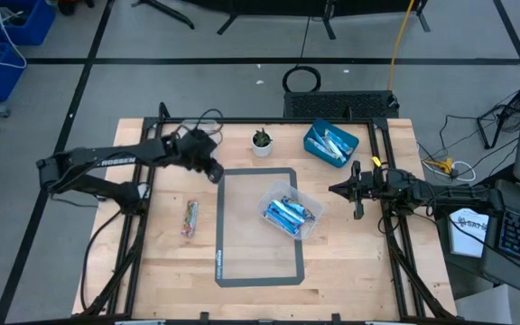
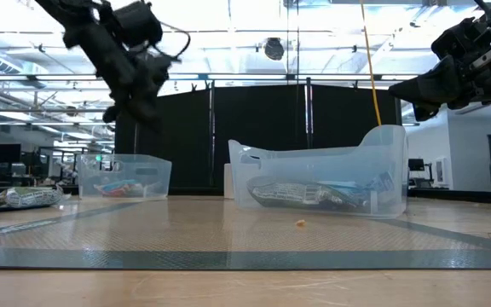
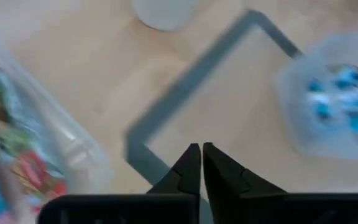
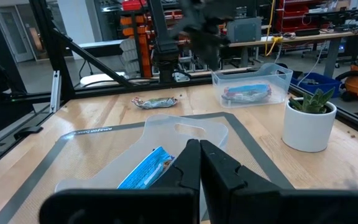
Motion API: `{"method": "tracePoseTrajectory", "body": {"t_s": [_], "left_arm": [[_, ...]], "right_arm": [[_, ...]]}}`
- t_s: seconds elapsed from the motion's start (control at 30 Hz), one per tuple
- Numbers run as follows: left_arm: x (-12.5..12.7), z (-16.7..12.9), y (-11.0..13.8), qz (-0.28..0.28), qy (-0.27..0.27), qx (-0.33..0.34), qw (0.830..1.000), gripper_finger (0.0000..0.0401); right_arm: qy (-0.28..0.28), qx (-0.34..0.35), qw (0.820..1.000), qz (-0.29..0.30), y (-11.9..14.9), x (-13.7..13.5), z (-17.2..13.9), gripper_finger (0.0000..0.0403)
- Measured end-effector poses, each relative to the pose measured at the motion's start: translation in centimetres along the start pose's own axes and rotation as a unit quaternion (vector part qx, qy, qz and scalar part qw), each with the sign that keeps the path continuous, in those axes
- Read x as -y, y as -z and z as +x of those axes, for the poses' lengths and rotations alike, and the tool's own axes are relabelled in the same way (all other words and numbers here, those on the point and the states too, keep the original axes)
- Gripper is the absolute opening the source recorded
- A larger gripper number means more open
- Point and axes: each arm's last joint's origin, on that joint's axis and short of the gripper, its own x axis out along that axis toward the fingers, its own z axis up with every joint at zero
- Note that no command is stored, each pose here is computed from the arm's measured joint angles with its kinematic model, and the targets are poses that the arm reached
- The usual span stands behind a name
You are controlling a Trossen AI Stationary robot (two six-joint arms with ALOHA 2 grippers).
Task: Pick and place Granola Bars by type
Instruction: Put the snack into the left bin
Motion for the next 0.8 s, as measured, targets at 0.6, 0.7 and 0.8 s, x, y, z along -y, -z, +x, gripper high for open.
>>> {"method": "tracePoseTrajectory", "body": {"t_s": [0.6,0.7,0.8], "left_arm": [[7.6,-0.9,11.3,-0.17,-0.155,-0.158,0.96,0.0003],[7.6,-0.7,12.3,-0.184,-0.2,-0.144,0.951,0.0004],[7.7,0.0,13.2,-0.201,-0.242,-0.135,0.939,0.0003]], "right_arm": [[0.0,0.0,1.0,0.0,0.0,0.0,0.0,0.0],[0.0,0.0,1.0,0.0,0.0,0.0,0.0,0.0],[0.0,0.0,1.0,0.0,0.0,0.0,0.0,0.0]]}}
